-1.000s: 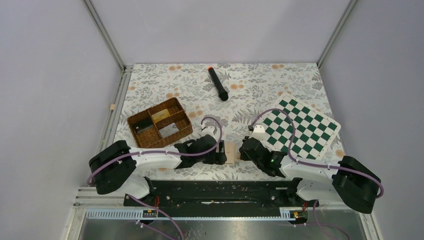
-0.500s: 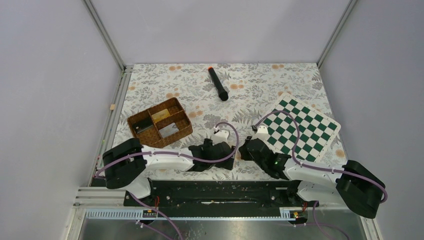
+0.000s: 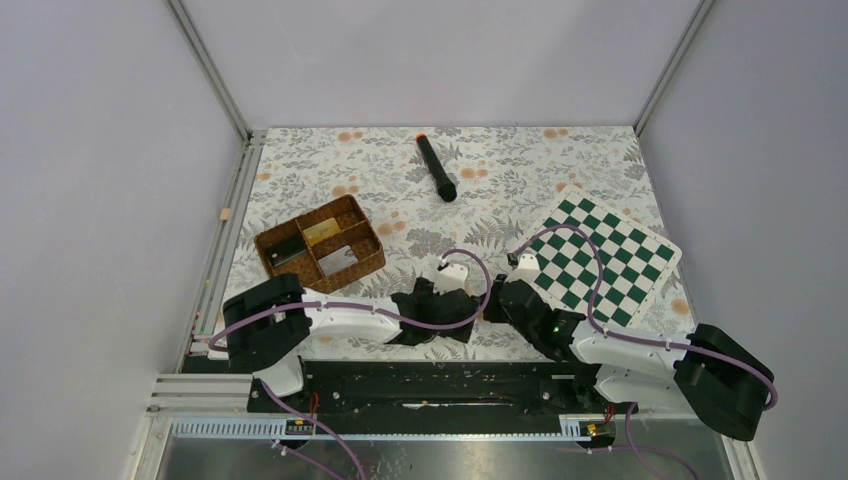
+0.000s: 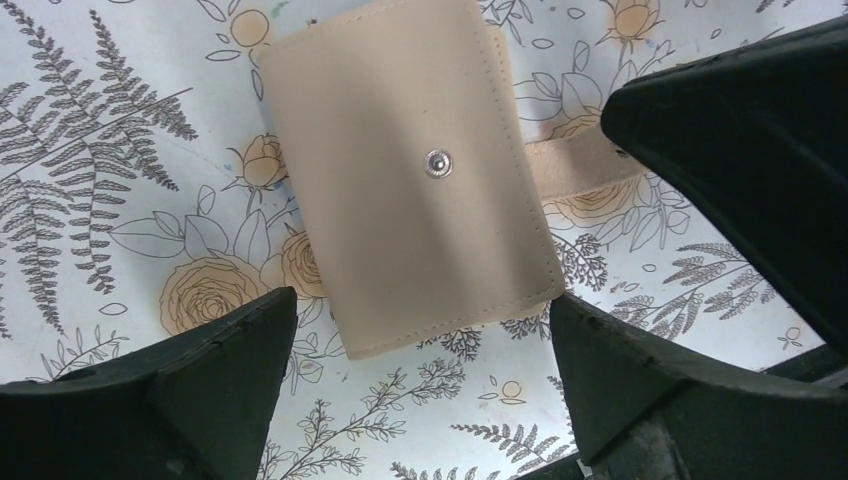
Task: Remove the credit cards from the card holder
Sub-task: Open the card holder at the center of the board.
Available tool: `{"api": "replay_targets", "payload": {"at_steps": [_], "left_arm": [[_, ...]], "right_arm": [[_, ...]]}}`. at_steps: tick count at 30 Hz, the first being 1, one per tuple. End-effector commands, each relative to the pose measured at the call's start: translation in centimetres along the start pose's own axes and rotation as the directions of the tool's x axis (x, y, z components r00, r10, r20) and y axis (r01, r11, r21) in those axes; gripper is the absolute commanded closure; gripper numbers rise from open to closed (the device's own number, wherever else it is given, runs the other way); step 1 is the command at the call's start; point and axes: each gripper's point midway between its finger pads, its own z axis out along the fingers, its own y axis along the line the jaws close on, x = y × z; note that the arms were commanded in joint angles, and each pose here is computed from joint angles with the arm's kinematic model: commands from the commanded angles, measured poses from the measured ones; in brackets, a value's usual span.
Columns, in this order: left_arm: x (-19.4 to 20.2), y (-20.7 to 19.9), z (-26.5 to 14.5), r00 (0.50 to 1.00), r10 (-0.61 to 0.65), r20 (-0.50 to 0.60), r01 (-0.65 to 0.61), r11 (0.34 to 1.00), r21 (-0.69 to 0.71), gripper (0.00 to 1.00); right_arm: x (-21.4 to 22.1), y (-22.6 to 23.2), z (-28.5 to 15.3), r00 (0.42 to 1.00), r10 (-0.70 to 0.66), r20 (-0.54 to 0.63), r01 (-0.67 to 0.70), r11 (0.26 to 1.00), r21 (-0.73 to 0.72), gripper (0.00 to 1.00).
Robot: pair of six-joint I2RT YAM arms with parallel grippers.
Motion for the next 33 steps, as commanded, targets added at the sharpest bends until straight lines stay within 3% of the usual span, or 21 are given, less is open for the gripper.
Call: {"api": "replay_targets", "payload": {"at_steps": [1, 7, 20, 24, 27, 33], "left_arm": [[-1.9, 0.5, -0.8, 0.996, -0.044, 0.079, 0.047, 0.999, -0.028, 0.06], [-3.4, 1.8, -2.9, 0.974, -0.156, 0.162, 0.156, 0.988, 0.017, 0.08], [-3.7, 7.0, -2.3, 0.944, -0.294, 0.148, 0.303, 0.952, -0.043, 0.22], [-4.4, 5.6, -2.6, 0.957, -0.256, 0.136, 0.251, 0.966, 0.055, 0.22], [-5.2, 3.2, -3.4, 0.973, -0.165, 0.158, 0.139, 0.976, 0.168, 0.14], [-6.1, 2.1, -3.7, 0.973, 0.04, 0.227, -0.062, 0.994, 0.092, 0.03]], "right_arm": [[-0.9, 0.0, 0.1, 0.999, 0.003, 0.034, -0.003, 1.0, -0.007, 1.0], [-0.8, -0.3, 0.1, 0.999, -0.032, 0.042, 0.033, 0.999, -0.02, 1.0], [-0.8, 0.2, -0.2, 0.991, -0.132, 0.032, 0.135, 0.984, -0.114, 1.0], [-0.8, 0.7, -0.1, 0.99, -0.141, 0.006, 0.141, 0.981, -0.137, 1.0], [-0.6, 1.4, -0.2, 0.992, -0.129, -0.006, 0.127, 0.978, -0.166, 1.0], [-1.8, 2.1, -0.8, 0.995, -0.102, 0.021, 0.104, 0.978, -0.18, 1.0]]}}
